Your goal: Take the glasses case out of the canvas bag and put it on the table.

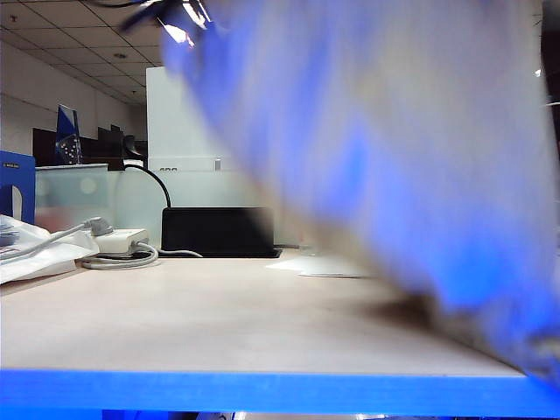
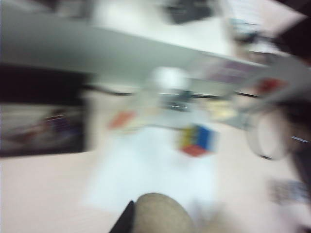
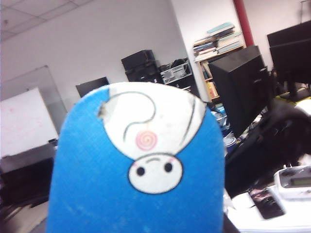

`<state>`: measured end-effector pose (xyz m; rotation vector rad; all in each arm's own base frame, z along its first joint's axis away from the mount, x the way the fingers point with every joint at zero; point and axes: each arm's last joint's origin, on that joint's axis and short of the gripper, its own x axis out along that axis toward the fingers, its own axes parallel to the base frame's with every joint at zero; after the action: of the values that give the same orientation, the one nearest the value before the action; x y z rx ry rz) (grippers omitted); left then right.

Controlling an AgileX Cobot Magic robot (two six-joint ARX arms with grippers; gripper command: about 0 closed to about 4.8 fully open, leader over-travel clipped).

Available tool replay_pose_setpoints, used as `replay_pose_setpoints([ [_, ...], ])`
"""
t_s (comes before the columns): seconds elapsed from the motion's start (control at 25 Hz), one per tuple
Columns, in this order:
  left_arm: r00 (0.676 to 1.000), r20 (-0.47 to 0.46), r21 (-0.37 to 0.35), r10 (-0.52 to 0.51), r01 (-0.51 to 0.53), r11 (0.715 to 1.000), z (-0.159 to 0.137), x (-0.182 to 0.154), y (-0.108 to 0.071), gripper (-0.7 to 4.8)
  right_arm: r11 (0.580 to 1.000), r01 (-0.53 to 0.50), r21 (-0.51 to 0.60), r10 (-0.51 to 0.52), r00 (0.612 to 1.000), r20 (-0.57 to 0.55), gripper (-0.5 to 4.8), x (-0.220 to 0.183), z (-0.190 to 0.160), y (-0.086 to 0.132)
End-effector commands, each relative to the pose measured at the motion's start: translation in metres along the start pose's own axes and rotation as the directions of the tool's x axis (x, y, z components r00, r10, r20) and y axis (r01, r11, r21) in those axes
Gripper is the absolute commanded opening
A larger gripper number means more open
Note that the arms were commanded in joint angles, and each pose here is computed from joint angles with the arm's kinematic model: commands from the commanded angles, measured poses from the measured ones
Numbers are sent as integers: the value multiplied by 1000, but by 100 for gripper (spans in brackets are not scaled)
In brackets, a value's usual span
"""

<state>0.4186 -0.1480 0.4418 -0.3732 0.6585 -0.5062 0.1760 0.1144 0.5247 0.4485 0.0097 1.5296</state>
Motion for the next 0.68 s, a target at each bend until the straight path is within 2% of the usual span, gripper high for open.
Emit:
replay_pose_setpoints([
  [0.04,989,62,47,-138,135,990,0,13,-28,-6,999,-52,8,52,999,-7,189,18,-8,-3],
  [0.08,994,53,68,-99,96,993,-4,15,-28,-5,998,-62,8,63,998,-8,189,21,-9,-2],
  [0.12,998,41,59,-54,51,997,-6,16,-27,-5,998,-60,-15,60,998,-6,189,19,-8,-2],
  [0.16,998,27,37,52,-53,998,-9,15,-18,-6,998,-41,-47,41,999,-1,188,13,-5,-2],
  [0.2,995,11,19,98,-98,995,-7,11,-7,-6,998,-12,-55,12,1000,2,188,7,-3,-3],
  [0.28,985,-39,45,165,-164,985,-5,-4,14,-6,997,75,-31,-76,997,-19,189,-7,-1,-15],
  [0.32,976,-31,63,217,-215,975,1,-22,26,-6,987,150,-48,-153,987,-46,189,-23,0,-26],
  [0.36,971,-8,78,239,-238,968,5,-33,28,-6,977,205,-64,-209,976,-60,188,-33,0,-32],
  [0.4,964,50,81,261,-264,961,13,-58,33,-6,953,298,-57,-302,951,-70,189,-43,-3,-38],
  [0.52,929,238,54,283,-304,951,32,-127,36,-6,914,395,-94,-404,908,-111,189,-56,-10,-48],
  [0.56,901,321,39,293,-321,946,37,-159,35,-6,881,459,-117,-471,874,-120,189,-62,-13,-52],
  [0.64,845,427,13,321,-361,932,40,-205,35,-6,829,535,-166,-557,815,-156,189,-68,-20,-57],
  [0.68,828,454,6,329,-372,928,39,-220,33,-6,809,561,-174,-586,792,-171,188,-70,-24,-62],
])
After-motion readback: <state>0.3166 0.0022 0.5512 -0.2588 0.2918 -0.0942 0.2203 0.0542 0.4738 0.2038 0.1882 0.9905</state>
